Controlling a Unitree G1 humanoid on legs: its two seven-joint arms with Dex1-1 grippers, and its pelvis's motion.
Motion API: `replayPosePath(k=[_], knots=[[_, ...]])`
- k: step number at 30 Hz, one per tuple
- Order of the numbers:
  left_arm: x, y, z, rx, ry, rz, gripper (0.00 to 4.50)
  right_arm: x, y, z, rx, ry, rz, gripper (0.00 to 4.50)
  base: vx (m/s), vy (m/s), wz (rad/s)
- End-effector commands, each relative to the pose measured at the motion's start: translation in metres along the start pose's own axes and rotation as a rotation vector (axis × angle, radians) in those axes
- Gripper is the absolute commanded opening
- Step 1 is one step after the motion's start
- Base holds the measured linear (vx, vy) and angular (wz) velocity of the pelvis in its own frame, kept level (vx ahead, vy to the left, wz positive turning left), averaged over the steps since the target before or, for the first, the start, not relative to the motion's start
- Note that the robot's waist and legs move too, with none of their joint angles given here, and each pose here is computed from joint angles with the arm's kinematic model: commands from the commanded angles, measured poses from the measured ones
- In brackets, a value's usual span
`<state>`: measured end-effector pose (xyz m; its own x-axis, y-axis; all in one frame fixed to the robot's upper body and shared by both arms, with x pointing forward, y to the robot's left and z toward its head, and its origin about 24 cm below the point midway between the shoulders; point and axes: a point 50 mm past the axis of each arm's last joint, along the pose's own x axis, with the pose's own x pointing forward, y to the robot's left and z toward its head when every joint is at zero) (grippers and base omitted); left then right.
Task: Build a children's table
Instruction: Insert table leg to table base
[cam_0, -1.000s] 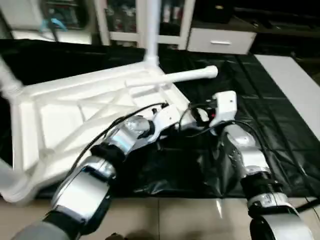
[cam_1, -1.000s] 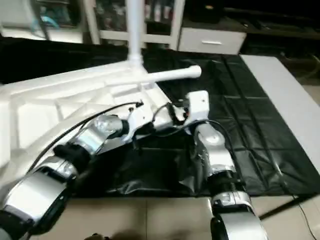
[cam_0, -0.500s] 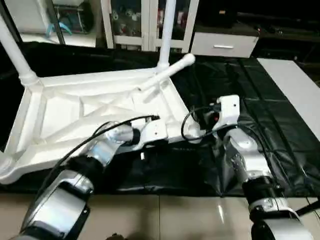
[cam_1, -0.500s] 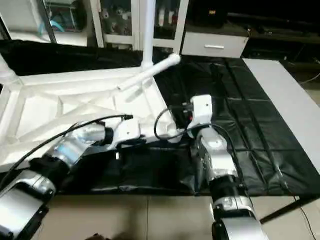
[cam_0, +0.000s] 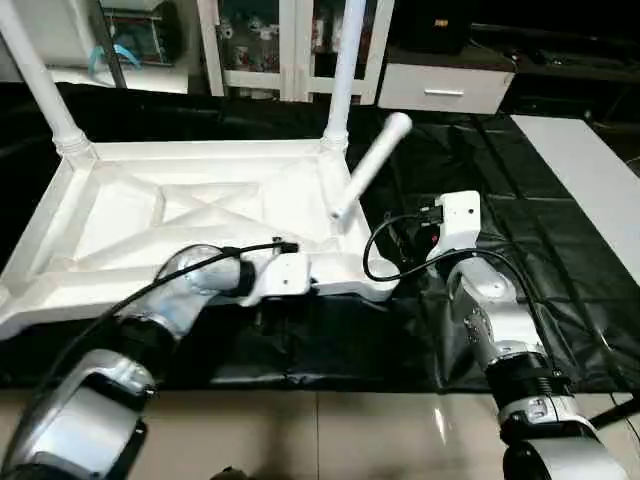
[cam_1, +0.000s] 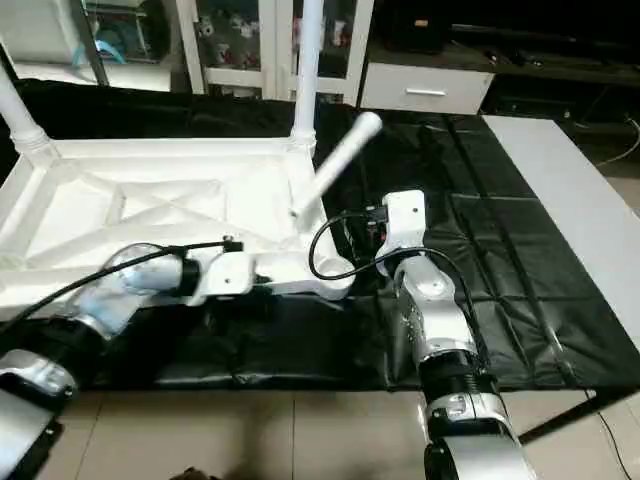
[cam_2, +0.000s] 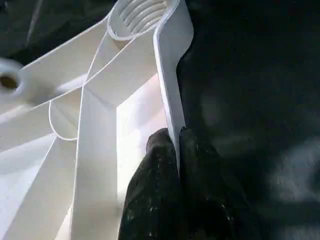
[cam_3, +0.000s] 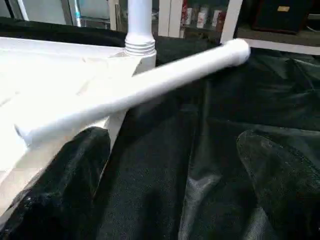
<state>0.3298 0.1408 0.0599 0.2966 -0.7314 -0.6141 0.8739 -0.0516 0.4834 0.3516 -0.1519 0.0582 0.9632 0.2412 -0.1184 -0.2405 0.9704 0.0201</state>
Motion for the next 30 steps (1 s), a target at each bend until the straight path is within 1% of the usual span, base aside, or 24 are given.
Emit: replayPosePath(k=[1,3,4,6,8,11,12,13,14,15,16,17,19,21,22,23,25,26,27,28,30], knots=[[-0.006,-0.027,-0.026,0.014,0.138,-0.179,0.0,0.0,-0.006,0.007,-0.008,-0.021,-0.01,4.41,0.0,0.0,0.0],[-0.017,-0.027,-0.029,0.021,0.14,-0.19,0.0,0.002,-0.008,0.007,0.009,-0.004,-0.001,4.41,0.0,0.0,0.0],[-0.025,-0.028,-0.031,0.031,0.136,-0.203,0.0,0.003,-0.01,0.007,0.02,0.021,0.01,4.41,0.0,0.0,0.0],[-0.027,-0.028,-0.032,0.035,0.138,-0.208,0.0,0.004,-0.01,0.006,0.022,0.034,0.014,4.41,0.0,0.0,0.0],[-0.038,-0.028,-0.034,0.052,0.144,-0.213,0.0,0.008,-0.015,-0.003,0.029,0.114,0.008,4.41,0.0,0.0,0.0],[-0.044,-0.027,-0.035,0.075,0.146,-0.21,0.0,0.01,-0.022,-0.004,0.045,0.133,-0.034,4.41,0.0,0.0,0.0],[-0.046,-0.026,-0.036,0.083,0.147,-0.197,0.32,0.011,-0.024,-0.003,0.063,0.136,-0.055,4.48,0.0,0.0,0.0],[-0.047,-0.025,-0.036,0.084,0.149,-0.19,0.51,0.012,-0.026,-0.002,0.069,0.138,-0.07,4.5,0.0,0.0,0.0],[-0.052,-0.021,-0.036,0.061,0.145,-0.168,0.51,0.013,-0.031,-0.002,0.101,0.153,-0.117,4.5,0.0,0.0,0.0],[-0.055,-0.019,-0.035,0.04,0.137,-0.162,0.63,0.013,-0.035,-0.001,0.103,0.161,-0.146,4.5,0.0,0.0,0.0],[-0.057,-0.016,-0.033,0.037,0.119,-0.143,0.69,0.014,-0.037,-0.001,0.107,0.167,-0.159,4.5,0.0,0.0,0.0],[-0.059,-0.014,-0.03,0.031,0.099,-0.129,0.92,0.015,-0.039,0.001,0.108,0.173,-0.172,4.5,0.0,0.0,0.0],[-0.061,-0.008,-0.023,0.029,0.05,-0.093,0.99,0.019,-0.042,0.004,0.112,0.184,-0.196,4.5,0.0,0.0,0.0],[-0.062,-0.006,-0.02,0.026,0.032,-0.083,1.04,0.02,-0.043,0.006,0.115,0.194,-0.208,4.5,0.0,0.0,0.0],[-0.062,-0.003,-0.015,0.034,0.008,-0.066,1.26,0.022,-0.044,0.008,0.12,0.203,-0.222,4.5,0.0,0.0,0.0],[-0.062,-0.001,-0.012,0.04,-0.007,-0.056,1.35,0.023,-0.045,0.009,0.124,0.209,-0.232,4.5,0.0,0.0,0.0],[-0.061,0.0,-0.009,0.055,-0.016,-0.054,1.39,0.025,-0.044,0.011,0.127,0.218,-0.239,4.5,0.0,0.0,0.0],[-0.06,0.0,-0.006,0.058,-0.025,-0.057,1.47,0.026,-0.043,0.011,0.127,0.237,-0.247,4.5,0.0,0.0,0.0],[-0.06,0.0,-0.003,0.074,-0.034,-0.054,1.58,0.027,-0.043,0.008,0.129,0.285,-0.27,4.5,0.0,0.0,0.0],[-0.06,0.001,0.001,0.077,-0.053,-0.042,1.7,0.025,-0.043,0.0,0.113,0.354,-0.308,4.5,0.0,0.0,0.0],[-0.061,0.006,0.007,0.066,-0.081,-0.016,1.78,0.021,-0.043,-0.009,0.092,0.409,-0.34,4.5,0.0,0.0,0.0]])
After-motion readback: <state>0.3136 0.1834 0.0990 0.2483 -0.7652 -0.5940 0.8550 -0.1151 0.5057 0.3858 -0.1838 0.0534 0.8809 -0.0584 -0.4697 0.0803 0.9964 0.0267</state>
